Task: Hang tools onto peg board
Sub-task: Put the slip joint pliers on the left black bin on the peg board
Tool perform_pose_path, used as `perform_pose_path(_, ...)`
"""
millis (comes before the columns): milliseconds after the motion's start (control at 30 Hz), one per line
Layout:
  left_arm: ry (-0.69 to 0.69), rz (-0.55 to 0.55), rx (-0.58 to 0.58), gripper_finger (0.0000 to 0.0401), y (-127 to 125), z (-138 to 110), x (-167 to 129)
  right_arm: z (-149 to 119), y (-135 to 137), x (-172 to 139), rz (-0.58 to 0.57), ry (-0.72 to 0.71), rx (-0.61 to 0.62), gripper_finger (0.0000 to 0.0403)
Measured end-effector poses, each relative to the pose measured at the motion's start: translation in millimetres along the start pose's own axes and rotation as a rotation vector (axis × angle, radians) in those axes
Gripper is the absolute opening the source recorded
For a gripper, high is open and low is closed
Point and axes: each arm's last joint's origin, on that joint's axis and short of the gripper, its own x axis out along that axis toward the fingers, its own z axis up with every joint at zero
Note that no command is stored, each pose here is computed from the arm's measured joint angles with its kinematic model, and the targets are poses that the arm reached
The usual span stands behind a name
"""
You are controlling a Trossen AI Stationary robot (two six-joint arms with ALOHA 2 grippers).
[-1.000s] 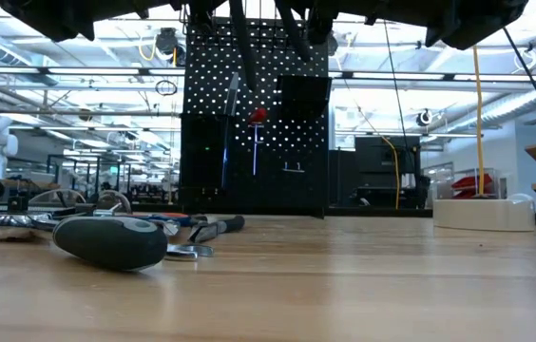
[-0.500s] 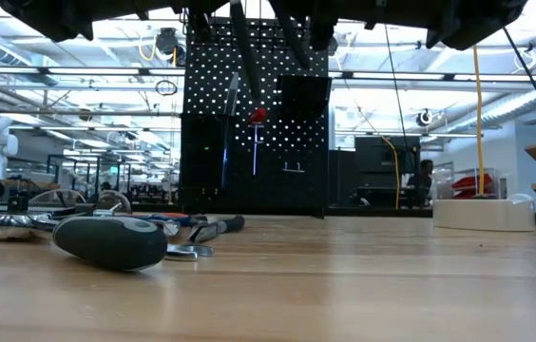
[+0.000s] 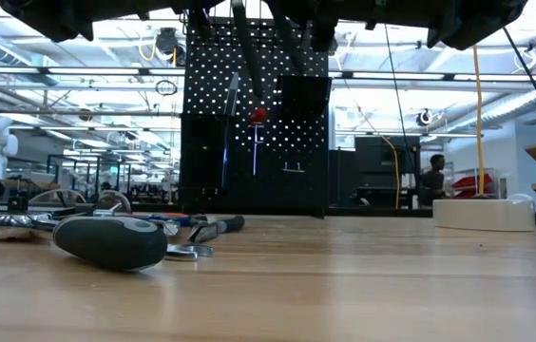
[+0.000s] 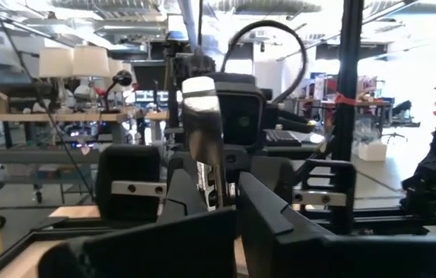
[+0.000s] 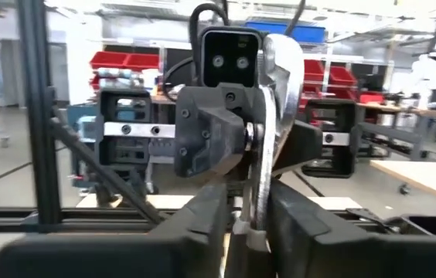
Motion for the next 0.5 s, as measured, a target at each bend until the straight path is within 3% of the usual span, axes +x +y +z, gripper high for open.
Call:
perform_pose_path(233,0.026,0.045,0.022,0.0,1,4,-4,14,2,-4,-0.052,-0.017,-0.015,0.0138)
perform_pose_path(333,0.056,0.098,0.049,0.0,2,15,-12,23,5,-11,-0.04,0.035,-0.076,0.0156)
perform_pose_path(500,0.104,0.215,0.105,0.0,-1,39,-34,51,5,-29,-0.134,0.102,-0.144,0.0169)
